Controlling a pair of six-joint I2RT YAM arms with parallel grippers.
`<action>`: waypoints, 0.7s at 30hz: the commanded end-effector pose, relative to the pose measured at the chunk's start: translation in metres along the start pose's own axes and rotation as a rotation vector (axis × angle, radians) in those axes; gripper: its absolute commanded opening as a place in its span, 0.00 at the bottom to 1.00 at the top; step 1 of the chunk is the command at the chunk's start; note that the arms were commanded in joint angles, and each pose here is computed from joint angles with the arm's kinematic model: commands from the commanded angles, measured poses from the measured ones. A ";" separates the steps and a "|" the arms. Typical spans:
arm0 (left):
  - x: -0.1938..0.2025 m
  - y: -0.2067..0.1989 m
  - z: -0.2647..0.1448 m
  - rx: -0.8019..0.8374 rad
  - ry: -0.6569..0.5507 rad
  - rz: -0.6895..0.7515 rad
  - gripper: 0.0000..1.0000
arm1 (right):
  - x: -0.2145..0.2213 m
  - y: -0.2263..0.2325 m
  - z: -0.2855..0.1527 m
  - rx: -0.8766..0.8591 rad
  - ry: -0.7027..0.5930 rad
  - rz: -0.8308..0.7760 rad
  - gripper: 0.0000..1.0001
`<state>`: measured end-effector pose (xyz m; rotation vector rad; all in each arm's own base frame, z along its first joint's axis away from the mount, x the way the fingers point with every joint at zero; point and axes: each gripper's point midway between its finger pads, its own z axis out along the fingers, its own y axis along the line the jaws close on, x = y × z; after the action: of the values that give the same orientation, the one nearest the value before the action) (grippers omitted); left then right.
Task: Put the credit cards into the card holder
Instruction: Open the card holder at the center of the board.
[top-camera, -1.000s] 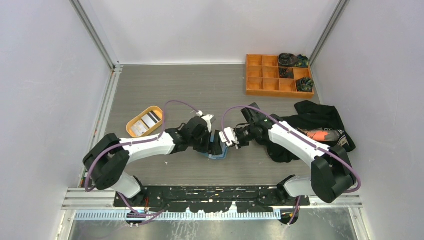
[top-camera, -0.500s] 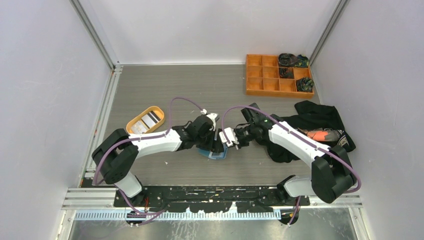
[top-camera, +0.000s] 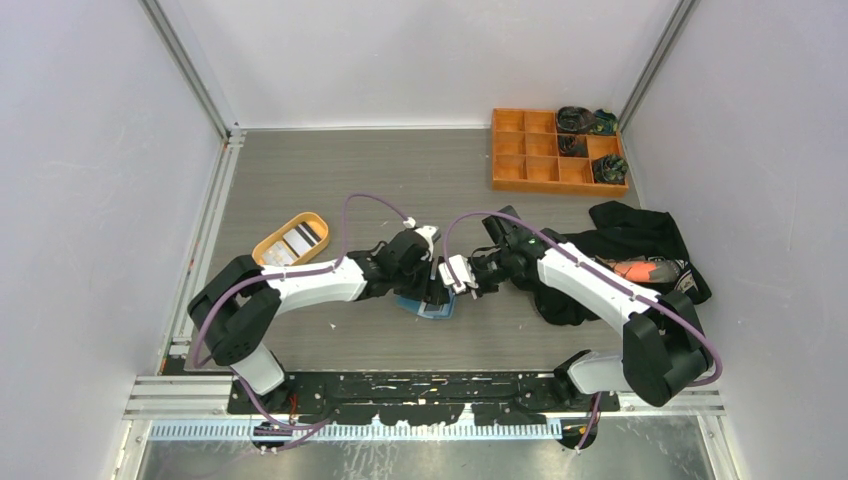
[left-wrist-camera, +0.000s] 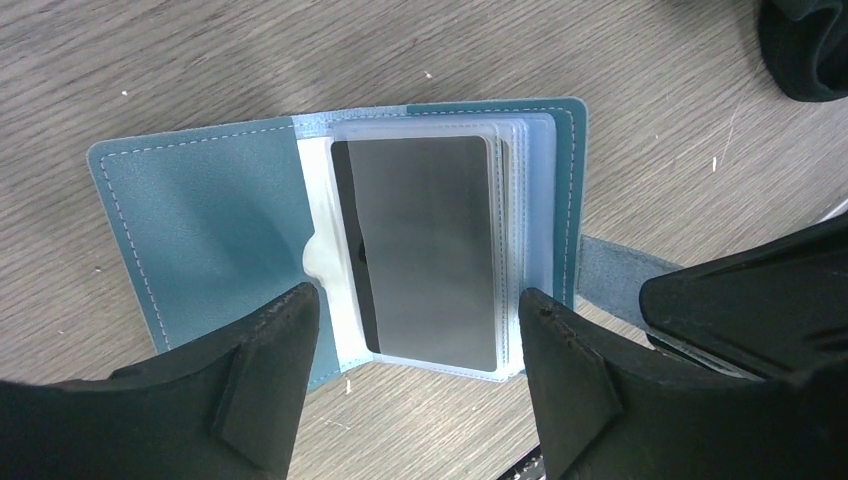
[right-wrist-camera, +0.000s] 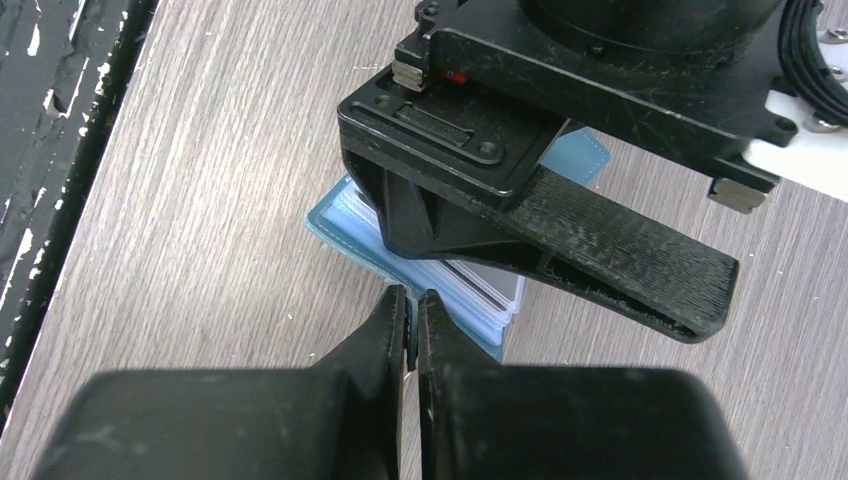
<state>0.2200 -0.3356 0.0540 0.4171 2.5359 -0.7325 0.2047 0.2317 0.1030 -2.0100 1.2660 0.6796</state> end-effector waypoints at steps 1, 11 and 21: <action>-0.007 0.007 -0.002 -0.058 -0.030 0.029 0.72 | -0.019 -0.008 -0.009 0.037 -0.054 -0.055 0.01; -0.014 0.030 -0.021 -0.185 -0.085 0.050 0.59 | -0.020 -0.012 -0.017 0.065 -0.061 -0.054 0.01; -0.015 0.045 -0.032 -0.239 -0.101 0.051 0.57 | -0.018 -0.013 -0.021 0.077 -0.063 -0.045 0.01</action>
<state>0.2369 -0.3081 0.0731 0.3535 2.4564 -0.5376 0.2096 0.2276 0.1141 -1.9664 1.2558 0.6681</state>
